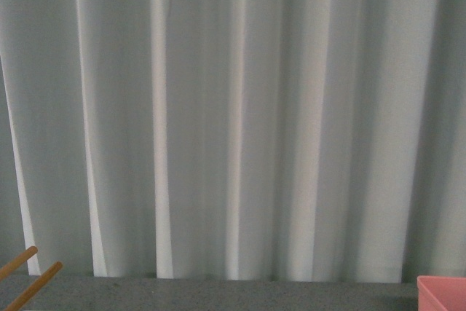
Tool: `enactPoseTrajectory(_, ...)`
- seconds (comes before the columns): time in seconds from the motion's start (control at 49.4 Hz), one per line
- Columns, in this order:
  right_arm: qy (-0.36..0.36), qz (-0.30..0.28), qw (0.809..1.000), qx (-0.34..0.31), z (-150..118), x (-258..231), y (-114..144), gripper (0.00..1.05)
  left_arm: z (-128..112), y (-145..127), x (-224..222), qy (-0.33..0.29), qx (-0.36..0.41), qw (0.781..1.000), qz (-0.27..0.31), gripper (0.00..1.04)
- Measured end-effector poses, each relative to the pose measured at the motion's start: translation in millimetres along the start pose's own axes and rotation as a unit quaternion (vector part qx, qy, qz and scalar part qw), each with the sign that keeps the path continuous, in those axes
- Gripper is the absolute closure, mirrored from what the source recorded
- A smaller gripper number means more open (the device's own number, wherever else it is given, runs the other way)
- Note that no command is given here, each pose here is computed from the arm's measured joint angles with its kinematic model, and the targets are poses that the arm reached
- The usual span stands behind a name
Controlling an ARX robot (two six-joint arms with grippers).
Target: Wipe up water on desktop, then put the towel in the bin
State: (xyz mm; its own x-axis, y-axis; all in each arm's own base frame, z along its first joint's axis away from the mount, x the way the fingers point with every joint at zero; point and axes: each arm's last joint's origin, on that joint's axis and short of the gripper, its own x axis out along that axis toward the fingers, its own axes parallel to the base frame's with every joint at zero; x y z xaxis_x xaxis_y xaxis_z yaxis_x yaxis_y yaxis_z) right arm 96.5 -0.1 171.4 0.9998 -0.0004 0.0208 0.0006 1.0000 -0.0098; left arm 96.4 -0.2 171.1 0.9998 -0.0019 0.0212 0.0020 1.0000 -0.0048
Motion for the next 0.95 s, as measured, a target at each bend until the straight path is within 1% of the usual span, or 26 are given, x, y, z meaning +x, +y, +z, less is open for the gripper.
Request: enactPoseTrajectory(0.952,0.000,0.000,1.000,0.000,-0.1,0.0,0.0,0.07,0.0,0.0,0.0,0.000,0.000,1.000,0.000,0.07)
